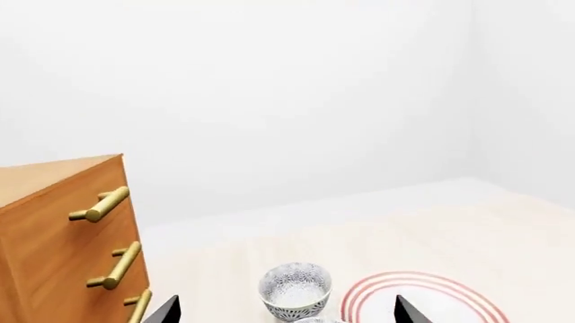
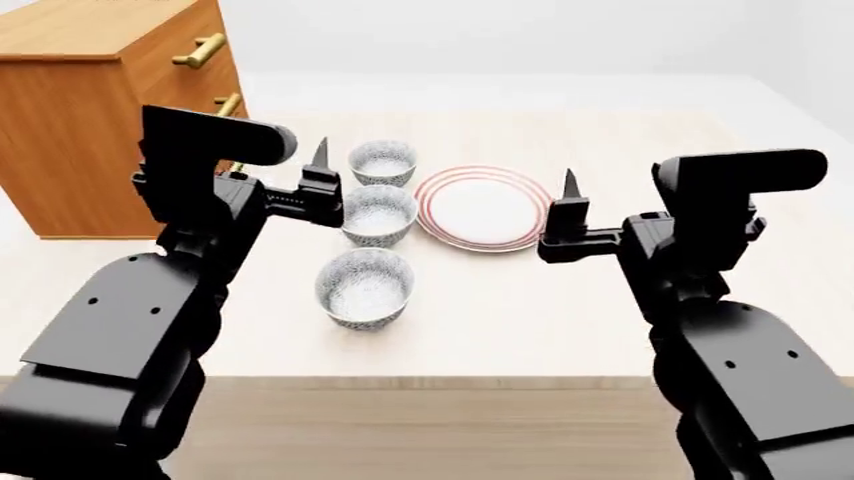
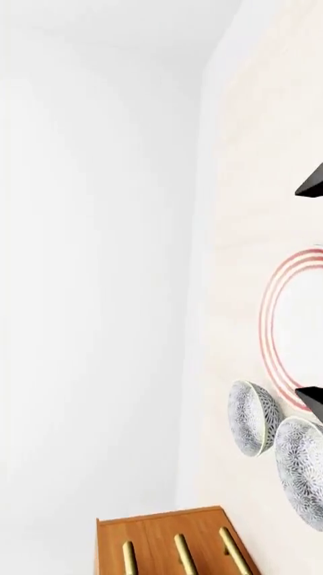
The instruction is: Stack the bowl in the middle on the bowl at the back.
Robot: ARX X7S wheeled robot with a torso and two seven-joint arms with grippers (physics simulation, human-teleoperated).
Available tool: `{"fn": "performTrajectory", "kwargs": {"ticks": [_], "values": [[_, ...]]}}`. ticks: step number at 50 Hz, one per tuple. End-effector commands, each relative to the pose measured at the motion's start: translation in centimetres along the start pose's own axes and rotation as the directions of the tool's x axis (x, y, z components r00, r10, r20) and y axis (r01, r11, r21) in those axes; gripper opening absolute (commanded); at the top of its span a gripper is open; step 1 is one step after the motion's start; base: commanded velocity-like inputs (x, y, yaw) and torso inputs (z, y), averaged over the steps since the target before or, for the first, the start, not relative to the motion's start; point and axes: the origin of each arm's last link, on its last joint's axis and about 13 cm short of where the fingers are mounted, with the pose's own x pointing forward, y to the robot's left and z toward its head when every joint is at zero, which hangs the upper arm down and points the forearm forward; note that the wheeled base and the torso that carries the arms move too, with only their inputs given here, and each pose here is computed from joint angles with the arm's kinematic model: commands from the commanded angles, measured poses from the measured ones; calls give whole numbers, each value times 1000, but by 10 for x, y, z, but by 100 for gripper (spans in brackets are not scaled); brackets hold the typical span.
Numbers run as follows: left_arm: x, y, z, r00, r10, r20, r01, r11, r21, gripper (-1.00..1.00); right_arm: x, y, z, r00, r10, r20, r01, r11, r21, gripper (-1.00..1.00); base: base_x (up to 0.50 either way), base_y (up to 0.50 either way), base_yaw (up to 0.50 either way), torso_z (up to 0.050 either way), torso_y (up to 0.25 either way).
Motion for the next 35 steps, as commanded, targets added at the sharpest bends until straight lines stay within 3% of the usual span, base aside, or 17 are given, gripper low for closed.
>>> {"fn": "performTrajectory", "kwargs": {"ticks": [1, 35], "values": [[13, 7, 30, 1000, -6, -30, 5, 1000, -16, 100, 7, -8, 26, 1000, 11, 21, -10, 999, -43, 100, 359, 0, 0, 0, 0], [12, 8, 42, 999, -24, -30, 24, 1000, -1, 100, 14, -9, 36, 998, 20, 53, -16, 997, -72, 100, 382, 0, 0, 0, 0]]}}
